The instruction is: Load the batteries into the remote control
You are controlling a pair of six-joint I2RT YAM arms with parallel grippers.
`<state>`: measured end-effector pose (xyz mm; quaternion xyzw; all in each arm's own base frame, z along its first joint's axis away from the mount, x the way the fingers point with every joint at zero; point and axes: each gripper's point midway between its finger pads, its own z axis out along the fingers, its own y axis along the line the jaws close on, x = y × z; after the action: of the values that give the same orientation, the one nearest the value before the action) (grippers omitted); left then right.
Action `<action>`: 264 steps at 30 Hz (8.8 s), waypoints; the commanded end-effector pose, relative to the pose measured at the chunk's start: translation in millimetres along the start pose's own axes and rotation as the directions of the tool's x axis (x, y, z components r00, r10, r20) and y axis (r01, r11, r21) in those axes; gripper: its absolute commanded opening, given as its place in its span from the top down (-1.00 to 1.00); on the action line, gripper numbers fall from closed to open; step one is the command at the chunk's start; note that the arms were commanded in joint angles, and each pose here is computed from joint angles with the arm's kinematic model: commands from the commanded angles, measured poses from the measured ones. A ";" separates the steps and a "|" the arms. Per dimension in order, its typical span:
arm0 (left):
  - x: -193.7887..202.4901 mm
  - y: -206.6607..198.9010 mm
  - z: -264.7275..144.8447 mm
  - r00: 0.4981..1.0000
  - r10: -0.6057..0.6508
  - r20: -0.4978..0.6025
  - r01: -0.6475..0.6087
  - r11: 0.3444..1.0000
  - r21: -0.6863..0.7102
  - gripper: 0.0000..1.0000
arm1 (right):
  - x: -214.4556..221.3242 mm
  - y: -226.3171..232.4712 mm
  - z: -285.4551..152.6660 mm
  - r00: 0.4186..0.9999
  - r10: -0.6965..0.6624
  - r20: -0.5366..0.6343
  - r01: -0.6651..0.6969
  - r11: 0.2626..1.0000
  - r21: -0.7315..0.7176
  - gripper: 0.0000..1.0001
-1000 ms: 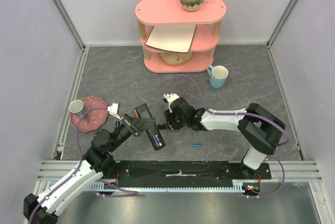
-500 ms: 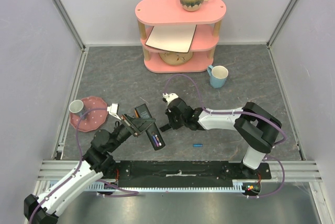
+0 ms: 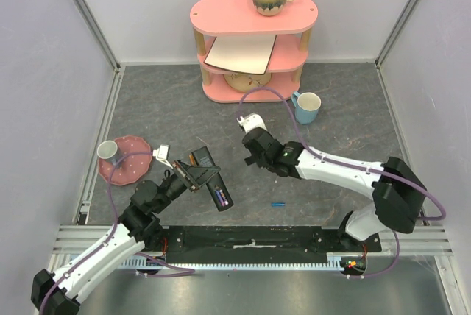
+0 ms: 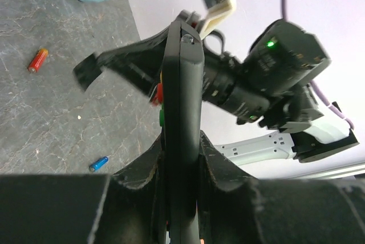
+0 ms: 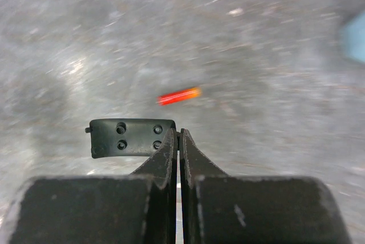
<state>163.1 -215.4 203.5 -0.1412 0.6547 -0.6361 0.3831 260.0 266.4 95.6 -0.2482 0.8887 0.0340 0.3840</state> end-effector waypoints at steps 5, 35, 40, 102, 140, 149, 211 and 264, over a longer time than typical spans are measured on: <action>-5.4 -15.2 0.9 0.999 0.045 0.024 -0.047 0.996 0.073 0.96 | -5.6 -122.4 -47.0 0.902 -0.293 -0.318 0.431 0.661 0.614 1.00; 7.3 -7.6 -8.6 0.999 0.034 -0.026 -0.032 0.996 0.084 0.96 | 58.9 -61.7 27.4 0.912 -0.237 -0.335 0.303 0.939 0.161 1.00; 6.9 -6.1 -7.0 0.999 0.039 -0.026 -0.037 0.997 0.072 0.96 | 59.0 -62.0 30.7 0.916 -0.220 -0.336 0.290 0.941 0.174 0.43; 12.3 2.6 -5.9 0.999 0.017 -0.049 -0.015 0.999 0.053 0.96 | 110.0 -50.6 41.0 0.940 0.230 -0.252 -0.215 0.973 0.088 0.78; 16.2 10.9 -7.5 0.998 0.008 -0.059 -0.006 0.999 0.038 0.96 | 66.4 -48.3 41.3 0.954 0.259 -0.152 -0.260 0.966 0.017 -0.22; 15.4 11.2 -7.3 0.998 0.009 -0.055 -0.007 0.999 0.034 0.96 | 42.2 -48.2 45.4 0.969 0.216 -0.117 -0.220 0.975 -0.019 -0.08; 16.2 10.6 -6.6 0.998 0.008 -0.061 -0.006 0.999 0.036 0.96 | -0.3 27.3 -16.7 0.688 0.714 -0.128 -0.575 0.430 -0.696 0.98; 18.3 18.9 -7.0 0.998 -0.006 -0.063 0.007 1.000 0.015 0.96 | 49.9 26.2 12.1 0.989 0.139 -0.046 -0.146 0.964 -0.225 -0.23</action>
<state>151.6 -221.0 204.9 -0.1113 0.6531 -0.6519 0.3688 213.0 264.6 37.6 -0.2177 0.9094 0.1772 0.3070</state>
